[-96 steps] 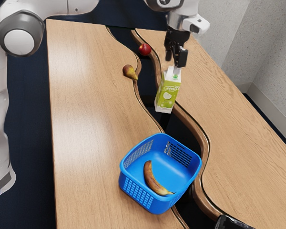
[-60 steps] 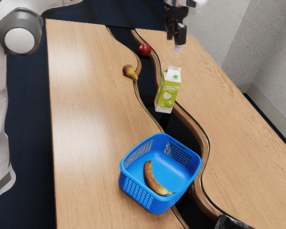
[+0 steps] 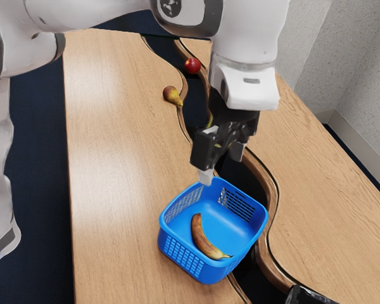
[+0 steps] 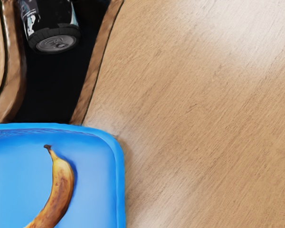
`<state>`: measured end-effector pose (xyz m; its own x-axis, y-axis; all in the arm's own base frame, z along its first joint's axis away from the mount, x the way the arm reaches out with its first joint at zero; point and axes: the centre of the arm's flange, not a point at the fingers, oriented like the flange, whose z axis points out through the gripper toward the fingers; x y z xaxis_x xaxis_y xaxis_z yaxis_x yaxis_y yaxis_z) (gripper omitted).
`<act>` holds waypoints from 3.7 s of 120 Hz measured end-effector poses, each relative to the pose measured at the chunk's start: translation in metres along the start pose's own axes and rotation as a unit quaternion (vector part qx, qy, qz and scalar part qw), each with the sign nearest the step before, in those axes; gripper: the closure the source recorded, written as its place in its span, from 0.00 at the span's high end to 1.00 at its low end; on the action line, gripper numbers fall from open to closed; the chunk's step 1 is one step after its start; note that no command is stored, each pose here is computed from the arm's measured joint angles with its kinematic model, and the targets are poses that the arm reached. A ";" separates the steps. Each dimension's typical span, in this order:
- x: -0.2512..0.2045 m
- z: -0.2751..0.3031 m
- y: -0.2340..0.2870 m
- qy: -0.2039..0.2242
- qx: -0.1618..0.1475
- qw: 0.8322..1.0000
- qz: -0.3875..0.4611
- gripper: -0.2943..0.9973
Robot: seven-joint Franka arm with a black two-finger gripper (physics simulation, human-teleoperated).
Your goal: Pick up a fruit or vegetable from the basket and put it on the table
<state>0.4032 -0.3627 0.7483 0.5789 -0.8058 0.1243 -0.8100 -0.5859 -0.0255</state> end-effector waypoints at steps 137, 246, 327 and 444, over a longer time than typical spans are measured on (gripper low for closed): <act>-0.093 0.210 -0.109 -0.026 0.044 0.994 -0.101 0.77; -0.091 0.294 -0.130 -0.029 0.017 0.996 -0.086 0.77; -0.089 0.323 -0.133 -0.039 0.001 0.996 -0.081 0.66; -0.164 0.104 -0.161 0.071 0.104 0.979 -0.161 0.34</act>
<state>0.4482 -0.1456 0.6291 0.7701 -0.5659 0.2945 -0.5433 -0.8237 -0.1624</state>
